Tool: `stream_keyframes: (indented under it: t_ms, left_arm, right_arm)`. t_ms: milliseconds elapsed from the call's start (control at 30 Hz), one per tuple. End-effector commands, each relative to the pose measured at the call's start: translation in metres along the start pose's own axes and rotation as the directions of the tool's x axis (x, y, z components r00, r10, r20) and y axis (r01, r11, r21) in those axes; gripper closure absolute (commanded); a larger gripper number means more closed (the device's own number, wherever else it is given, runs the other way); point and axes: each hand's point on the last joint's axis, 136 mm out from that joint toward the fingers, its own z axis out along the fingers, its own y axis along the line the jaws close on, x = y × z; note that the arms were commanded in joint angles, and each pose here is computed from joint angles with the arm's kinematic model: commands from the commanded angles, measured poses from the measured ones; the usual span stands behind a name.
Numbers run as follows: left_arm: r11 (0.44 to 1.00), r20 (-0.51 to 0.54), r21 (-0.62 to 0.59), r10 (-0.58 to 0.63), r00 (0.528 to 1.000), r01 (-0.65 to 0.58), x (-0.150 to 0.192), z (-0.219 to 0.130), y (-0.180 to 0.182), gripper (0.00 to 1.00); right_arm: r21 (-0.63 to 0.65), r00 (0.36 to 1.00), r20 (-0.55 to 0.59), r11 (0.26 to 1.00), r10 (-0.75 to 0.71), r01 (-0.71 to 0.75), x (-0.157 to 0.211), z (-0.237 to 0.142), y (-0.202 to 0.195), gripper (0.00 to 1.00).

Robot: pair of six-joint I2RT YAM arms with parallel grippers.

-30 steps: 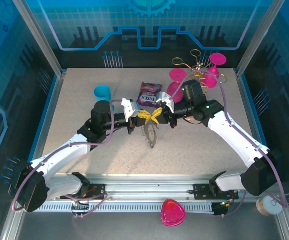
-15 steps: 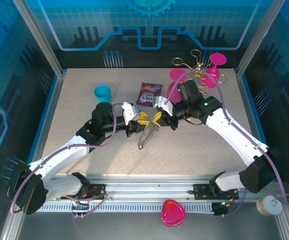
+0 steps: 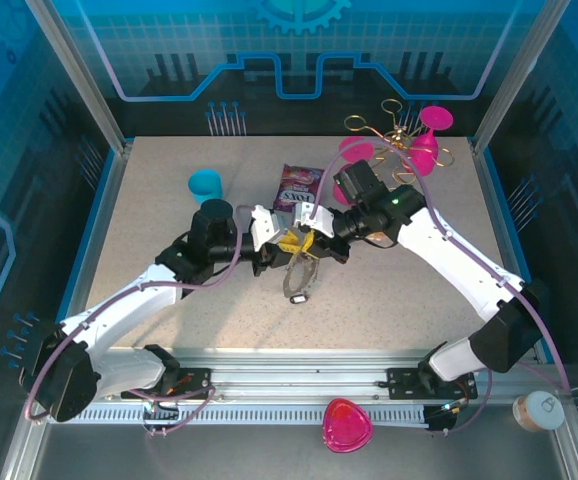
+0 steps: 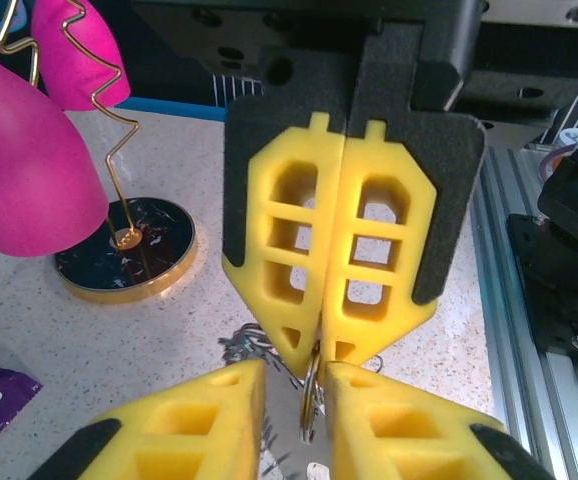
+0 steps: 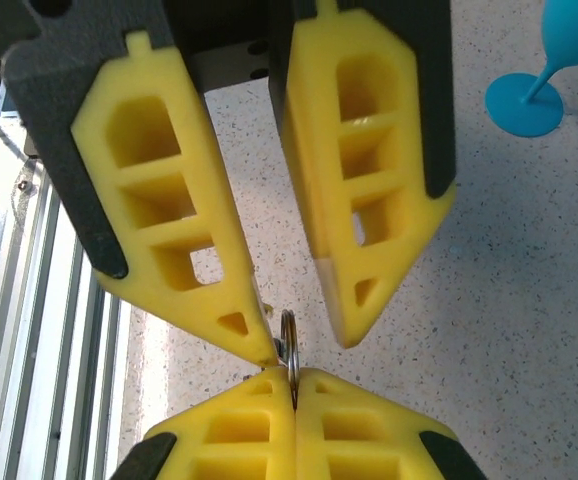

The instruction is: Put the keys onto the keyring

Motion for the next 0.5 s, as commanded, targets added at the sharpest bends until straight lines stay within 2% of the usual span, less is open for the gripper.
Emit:
stream_keyframes:
  t_ms: [0, 233, 467]
  left_arm:
    - [0.999, -0.006, 0.050, 0.010, 1.000, -0.010, -0.0045, 0.0005, -0.0069, 0.80]
    - [0.998, -0.021, 0.063, 0.012, 1.000, -0.011, -0.0007, 0.0008, -0.0093, 0.80]
    - [0.997, 0.012, 0.077, 0.031, 0.999, -0.032, -0.0094, 0.0024, -0.0092, 1.00]
  right_arm:
    - [-0.003, 0.999, 0.021, 0.999, -0.034, 0.034, -0.0142, -0.0055, 0.0030, 1.00]
    - [-0.002, 0.999, 0.027, 0.999, -0.033, 0.033, -0.0164, -0.0056, 0.0020, 1.00]
    - [-0.028, 0.998, 0.043, 0.999, -0.041, 0.042, -0.0212, -0.0036, 0.0075, 1.00]
